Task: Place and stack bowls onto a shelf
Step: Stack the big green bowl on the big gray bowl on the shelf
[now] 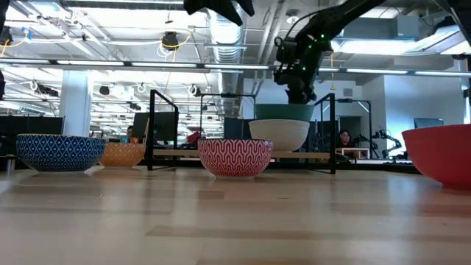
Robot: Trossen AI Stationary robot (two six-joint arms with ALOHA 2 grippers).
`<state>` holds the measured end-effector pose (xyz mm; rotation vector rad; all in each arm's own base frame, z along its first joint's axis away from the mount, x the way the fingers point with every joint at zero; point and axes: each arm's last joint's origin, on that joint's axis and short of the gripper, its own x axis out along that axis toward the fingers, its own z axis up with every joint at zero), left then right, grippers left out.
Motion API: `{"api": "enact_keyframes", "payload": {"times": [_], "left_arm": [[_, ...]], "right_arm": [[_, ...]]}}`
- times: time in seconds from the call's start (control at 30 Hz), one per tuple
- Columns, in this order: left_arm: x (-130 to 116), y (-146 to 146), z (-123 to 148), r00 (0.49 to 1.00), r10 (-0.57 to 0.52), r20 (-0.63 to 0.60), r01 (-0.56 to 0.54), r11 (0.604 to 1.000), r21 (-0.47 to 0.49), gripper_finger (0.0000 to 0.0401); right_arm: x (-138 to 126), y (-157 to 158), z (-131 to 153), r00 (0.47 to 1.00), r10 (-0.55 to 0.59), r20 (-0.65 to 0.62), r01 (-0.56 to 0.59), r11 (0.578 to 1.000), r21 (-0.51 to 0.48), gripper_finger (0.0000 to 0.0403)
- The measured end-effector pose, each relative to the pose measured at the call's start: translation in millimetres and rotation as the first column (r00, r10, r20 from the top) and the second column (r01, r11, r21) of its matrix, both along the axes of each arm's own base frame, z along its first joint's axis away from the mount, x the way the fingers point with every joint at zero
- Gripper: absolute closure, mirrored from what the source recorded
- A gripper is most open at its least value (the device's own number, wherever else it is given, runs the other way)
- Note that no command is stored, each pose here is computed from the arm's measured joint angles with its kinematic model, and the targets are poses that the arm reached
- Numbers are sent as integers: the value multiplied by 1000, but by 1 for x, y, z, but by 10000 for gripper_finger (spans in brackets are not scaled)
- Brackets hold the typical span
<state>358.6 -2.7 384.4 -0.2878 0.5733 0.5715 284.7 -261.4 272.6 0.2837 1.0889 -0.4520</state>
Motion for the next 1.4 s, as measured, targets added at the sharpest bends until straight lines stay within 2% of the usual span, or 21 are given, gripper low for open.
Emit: {"api": "enact_keyframes", "payload": {"times": [0.07,0.17,0.37,0.53,0.73,1.1,1.27,1.4], "left_arm": [[0,3,0,1000,10,0,-10,1000,-1,256],[0,8,0,1000,23,0,-23,1000,-1,256],[0,15,0,999,45,2,-45,999,-7,256],[0,21,0,998,61,2,-61,998,-7,256],[0,24,-1,997,78,6,-78,997,-11,256],[2,24,-4,995,97,-4,-97,995,4,256],[2,24,-4,995,104,-1,-104,995,0,256],[2,24,-4,994,109,3,-109,994,-6,256]], "right_arm": [[3,-1,-6,1000,15,9,-15,999,34,372],[5,-1,-10,999,36,30,-38,997,66,337],[13,-1,-8,996,50,73,-52,998,24,255],[4,0,14,992,49,117,-43,998,-47,223],[-16,18,45,987,64,150,-51,995,-87,231],[-14,-7,-8,999,-9,33,10,1000,-16,273],[-13,-9,-16,1000,-13,11,13,1000,3,282],[-16,-5,5,999,-8,52,10,999,-39,282]]}}
